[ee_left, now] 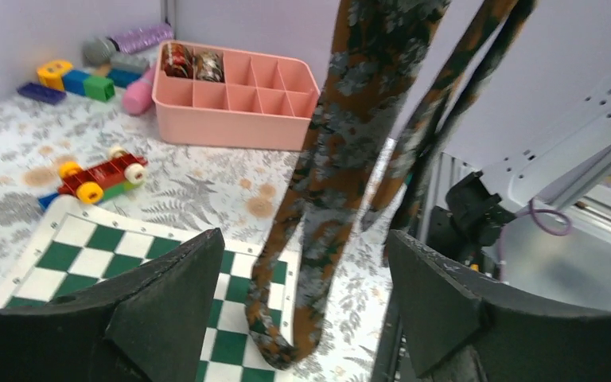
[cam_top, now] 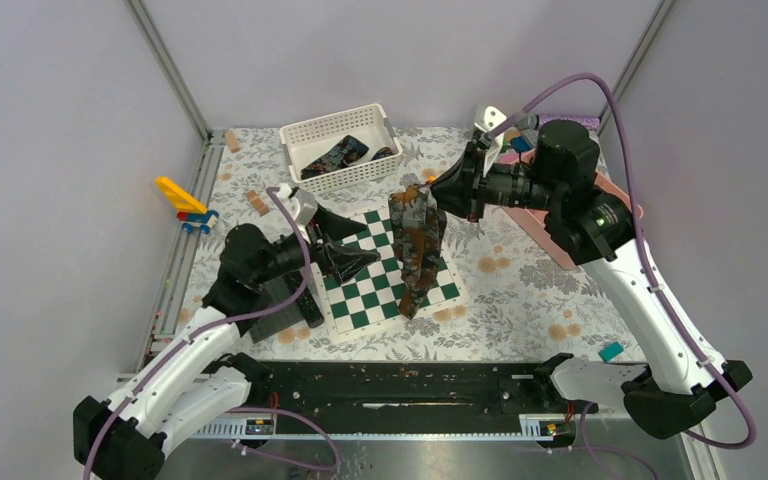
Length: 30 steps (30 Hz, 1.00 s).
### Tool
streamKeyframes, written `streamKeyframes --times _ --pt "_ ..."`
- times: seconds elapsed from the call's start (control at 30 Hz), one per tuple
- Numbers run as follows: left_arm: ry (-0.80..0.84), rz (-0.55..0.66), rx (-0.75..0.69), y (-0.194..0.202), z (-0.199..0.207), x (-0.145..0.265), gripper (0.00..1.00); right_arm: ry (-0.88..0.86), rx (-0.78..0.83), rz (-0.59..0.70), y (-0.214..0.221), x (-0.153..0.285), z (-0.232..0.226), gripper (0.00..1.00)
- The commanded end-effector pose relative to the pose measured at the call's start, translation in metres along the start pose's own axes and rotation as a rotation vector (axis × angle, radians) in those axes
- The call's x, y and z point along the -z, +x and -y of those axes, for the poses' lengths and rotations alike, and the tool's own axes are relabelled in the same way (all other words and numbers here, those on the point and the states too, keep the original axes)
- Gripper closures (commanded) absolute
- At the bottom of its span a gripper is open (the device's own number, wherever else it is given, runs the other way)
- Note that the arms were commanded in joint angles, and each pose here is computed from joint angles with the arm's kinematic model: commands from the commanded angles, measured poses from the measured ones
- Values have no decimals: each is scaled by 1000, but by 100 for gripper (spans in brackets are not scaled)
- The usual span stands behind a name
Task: Roll the ties
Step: Flatten out the tie at the center of the board.
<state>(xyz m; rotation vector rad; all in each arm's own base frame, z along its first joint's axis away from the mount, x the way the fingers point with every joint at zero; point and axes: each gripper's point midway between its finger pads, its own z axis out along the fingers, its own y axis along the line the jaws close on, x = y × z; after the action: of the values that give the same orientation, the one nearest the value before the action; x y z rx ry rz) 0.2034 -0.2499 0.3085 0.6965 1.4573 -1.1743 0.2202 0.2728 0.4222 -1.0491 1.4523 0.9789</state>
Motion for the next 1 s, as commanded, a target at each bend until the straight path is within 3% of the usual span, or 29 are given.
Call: streamKeyframes --times 0.0,0.23,0.5,0.67,0.97 --pt "25 209 -277 -39 7 -6 22 -199 10 85 -35 20 -44 100" --pt "131 143 -320 -24 19 -16 24 -358 33 99 -38 38 -78 100" --pt "338 91 -315 -1 67 -28 24 -380 52 108 -41 44 -86 100" --pt "367 75 -287 15 80 -44 24 -403 47 111 -40 45 -89 100" --pt "365 115 -282 10 86 -75 21 -431 27 98 -32 46 -94 100"
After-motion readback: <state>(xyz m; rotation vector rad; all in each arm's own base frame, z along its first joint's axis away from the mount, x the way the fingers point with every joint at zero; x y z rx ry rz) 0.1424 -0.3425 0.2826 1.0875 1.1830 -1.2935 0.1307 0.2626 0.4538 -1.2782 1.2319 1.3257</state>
